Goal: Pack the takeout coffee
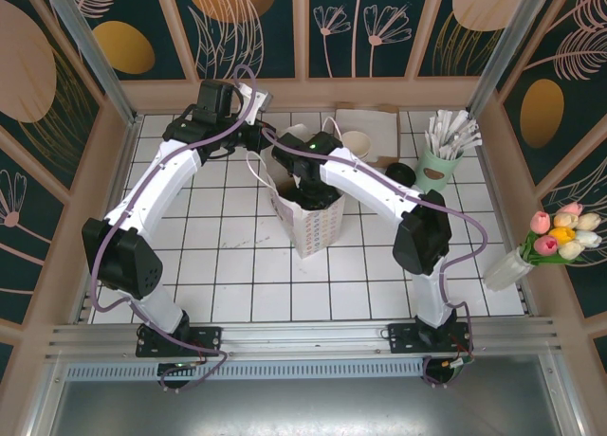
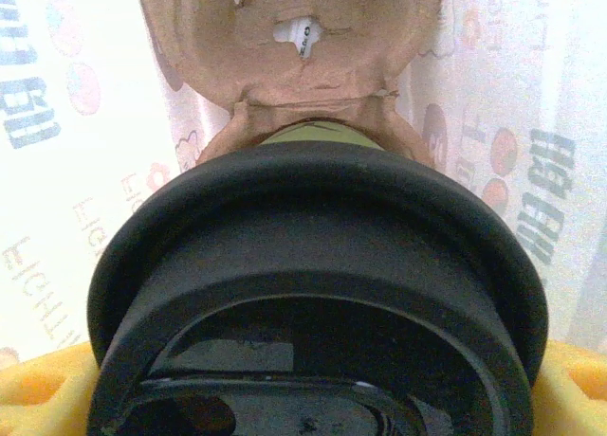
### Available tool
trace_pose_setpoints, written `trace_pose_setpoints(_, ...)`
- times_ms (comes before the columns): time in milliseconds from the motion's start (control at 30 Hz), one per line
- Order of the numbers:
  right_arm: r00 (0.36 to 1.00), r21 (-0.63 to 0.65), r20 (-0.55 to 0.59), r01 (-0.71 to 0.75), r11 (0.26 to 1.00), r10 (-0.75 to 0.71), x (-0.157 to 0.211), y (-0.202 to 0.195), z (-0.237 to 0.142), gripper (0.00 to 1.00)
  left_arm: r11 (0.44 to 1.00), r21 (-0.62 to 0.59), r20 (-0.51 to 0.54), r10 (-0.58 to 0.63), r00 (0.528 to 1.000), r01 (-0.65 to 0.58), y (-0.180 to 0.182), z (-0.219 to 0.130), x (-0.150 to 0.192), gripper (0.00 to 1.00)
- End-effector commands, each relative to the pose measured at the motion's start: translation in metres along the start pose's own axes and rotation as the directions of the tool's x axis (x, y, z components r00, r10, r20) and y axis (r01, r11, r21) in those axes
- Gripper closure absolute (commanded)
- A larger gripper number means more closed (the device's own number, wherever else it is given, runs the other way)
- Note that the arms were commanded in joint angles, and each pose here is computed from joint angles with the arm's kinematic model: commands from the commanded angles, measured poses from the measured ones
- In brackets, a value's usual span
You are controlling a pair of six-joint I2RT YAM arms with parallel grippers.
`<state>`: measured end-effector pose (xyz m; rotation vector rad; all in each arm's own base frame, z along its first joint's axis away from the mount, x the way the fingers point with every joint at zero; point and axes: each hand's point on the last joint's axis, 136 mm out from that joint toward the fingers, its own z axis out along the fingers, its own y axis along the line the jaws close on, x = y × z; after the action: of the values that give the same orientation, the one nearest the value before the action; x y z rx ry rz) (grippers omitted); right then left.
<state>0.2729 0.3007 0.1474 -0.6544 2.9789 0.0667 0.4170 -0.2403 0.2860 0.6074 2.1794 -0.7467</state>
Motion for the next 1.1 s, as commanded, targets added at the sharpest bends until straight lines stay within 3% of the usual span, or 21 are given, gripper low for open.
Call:
trace_pose_setpoints(0,1.000,0.013,-0.028,0.015,1.000,-0.015,0.003,-0.002,0.011,0.48,0.999,0.011,0.053,0.034,0.998,-0.034,-0.008,-0.012,-0.012,1.00)
trace_pose_setpoints(1067,0.999,0.015,0.036,0.014,1.000,-0.015,-0.008,-0.007,0.009,0.49,1.000,-0.005,0.048,0.026,0.998,-0.026,-0.007,-0.015,-0.011,1.00)
